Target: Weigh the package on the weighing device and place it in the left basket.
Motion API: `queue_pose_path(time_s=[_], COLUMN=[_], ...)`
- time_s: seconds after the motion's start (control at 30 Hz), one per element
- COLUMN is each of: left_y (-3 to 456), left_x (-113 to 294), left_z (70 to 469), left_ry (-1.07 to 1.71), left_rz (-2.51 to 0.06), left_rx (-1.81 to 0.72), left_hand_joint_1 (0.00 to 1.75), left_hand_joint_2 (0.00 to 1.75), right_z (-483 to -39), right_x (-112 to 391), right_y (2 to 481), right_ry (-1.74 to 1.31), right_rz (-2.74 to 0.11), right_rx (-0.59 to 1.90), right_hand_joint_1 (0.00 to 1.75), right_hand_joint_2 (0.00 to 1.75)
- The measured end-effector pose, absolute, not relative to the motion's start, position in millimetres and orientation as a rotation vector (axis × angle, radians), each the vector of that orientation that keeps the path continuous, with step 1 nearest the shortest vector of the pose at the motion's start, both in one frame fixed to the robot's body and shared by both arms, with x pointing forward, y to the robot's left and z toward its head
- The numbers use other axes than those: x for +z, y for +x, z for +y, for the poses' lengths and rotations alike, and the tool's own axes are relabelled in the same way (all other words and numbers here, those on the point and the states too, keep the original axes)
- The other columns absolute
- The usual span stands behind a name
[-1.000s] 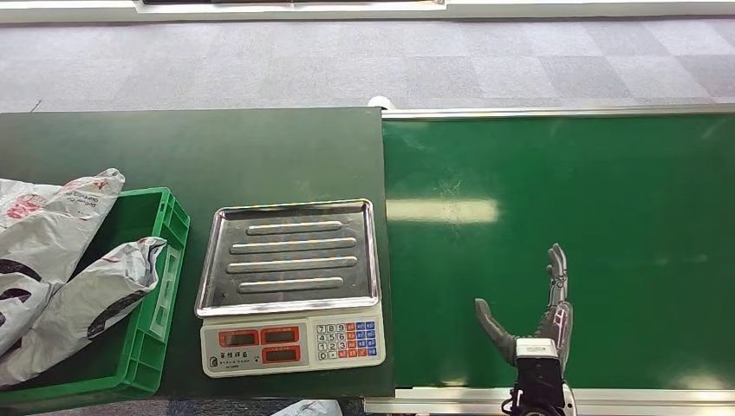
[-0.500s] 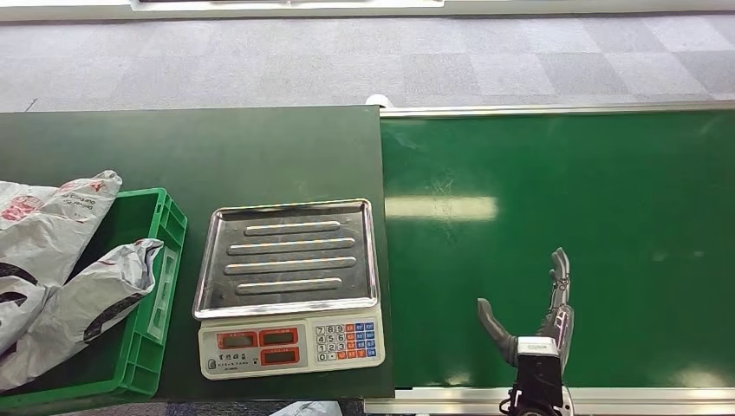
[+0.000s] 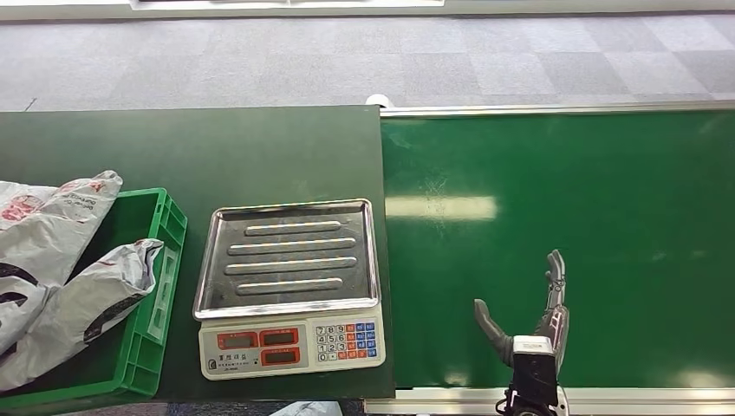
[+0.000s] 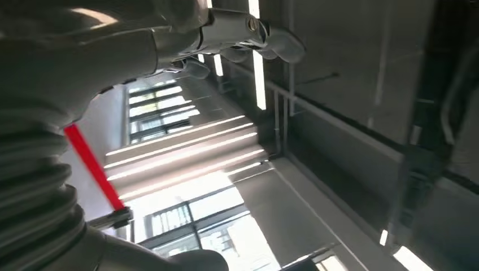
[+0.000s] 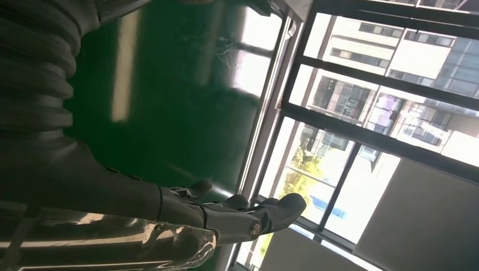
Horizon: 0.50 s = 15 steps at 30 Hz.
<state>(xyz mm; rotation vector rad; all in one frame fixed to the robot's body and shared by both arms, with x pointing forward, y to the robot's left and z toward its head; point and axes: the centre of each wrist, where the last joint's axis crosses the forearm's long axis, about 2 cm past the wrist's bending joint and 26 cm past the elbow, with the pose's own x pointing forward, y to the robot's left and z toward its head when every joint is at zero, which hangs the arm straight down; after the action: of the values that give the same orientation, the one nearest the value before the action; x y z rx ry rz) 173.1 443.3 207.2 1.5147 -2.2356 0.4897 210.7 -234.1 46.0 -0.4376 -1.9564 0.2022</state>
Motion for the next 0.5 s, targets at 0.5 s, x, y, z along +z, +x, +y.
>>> queue_pose_path(time_s=[0.5], left_y=[163], left_x=[157], left_z=[309], left_ry=[0.483], left_rz=[-2.34], left_rx=[0.004], left_hand_joint_1=[0.0], left_hand_joint_2=[1.75], right_z=[-239], right_x=[40], right_y=[195], right_ry=[-0.415], right_rz=[-1.924], right_rx=[0.205], right_hand_joint_1=[0.0], right_hand_joint_2=[1.75])
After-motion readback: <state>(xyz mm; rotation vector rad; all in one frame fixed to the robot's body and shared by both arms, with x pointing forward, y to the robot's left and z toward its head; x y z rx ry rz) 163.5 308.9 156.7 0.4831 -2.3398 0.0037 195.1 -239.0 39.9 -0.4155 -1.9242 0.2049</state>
